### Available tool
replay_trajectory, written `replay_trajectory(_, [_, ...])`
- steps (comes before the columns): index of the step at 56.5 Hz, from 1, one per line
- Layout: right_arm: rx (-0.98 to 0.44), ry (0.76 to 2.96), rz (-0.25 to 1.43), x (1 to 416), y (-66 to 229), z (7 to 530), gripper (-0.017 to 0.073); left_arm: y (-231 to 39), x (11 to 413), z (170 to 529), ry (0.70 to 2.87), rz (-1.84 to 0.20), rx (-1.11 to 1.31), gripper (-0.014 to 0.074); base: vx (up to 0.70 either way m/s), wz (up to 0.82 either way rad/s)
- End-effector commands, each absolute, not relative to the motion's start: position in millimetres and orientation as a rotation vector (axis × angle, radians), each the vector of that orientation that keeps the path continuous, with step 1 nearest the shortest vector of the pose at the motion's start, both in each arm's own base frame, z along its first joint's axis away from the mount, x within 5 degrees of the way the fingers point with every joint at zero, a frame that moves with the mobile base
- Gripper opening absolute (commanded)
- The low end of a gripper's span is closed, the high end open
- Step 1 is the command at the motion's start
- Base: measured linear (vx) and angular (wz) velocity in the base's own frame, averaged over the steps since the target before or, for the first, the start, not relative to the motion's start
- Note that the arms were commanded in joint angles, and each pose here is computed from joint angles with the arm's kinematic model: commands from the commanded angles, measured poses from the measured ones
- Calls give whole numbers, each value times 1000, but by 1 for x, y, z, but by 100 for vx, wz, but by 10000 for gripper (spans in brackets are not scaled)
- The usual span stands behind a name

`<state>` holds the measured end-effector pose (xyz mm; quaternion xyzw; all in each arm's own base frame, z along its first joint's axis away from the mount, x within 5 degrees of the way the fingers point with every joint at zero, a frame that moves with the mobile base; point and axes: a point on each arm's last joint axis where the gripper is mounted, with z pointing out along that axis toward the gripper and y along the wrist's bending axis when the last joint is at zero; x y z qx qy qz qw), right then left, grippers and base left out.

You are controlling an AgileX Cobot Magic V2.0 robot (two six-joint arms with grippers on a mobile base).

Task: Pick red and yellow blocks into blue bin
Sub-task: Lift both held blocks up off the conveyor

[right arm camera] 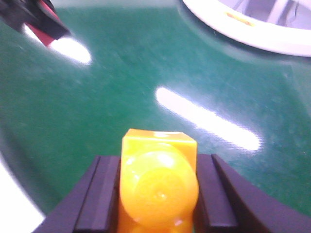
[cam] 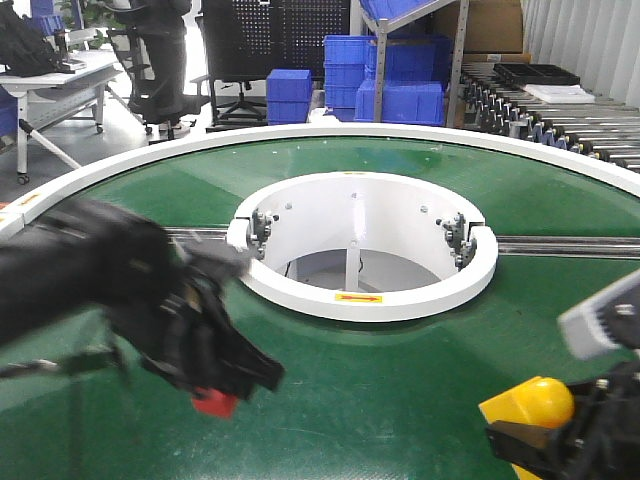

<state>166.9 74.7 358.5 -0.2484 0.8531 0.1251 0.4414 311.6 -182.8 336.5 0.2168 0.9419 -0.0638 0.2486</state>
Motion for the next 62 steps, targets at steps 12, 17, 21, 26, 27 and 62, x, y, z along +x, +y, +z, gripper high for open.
replay_trajectory(12, [-639,2038,344,136,68,382,297,-139,208,411,2179,-307,616,235,0,0])
replay_trajectory(17, [-650,2051,345,130,66,377,297,-122,183,409,2141,-323,605,235,0,0])
replay_trajectory(21, [-644,2049,342,125,64,369,297,-109,164,406,2109,-334,595,235,0,0])
replay_trajectory(26, [-630,2041,337,121,62,359,297,-95,143,400,2075,-338,586,235,0,0])
replay_trajectory(27, [-626,2035,336,121,62,358,297,-93,140,399,2070,-340,585,235,0,0])
replay_trajectory(62, [-644,2060,334,119,61,347,297,-75,114,384,2014,-356,571,235,0,0])
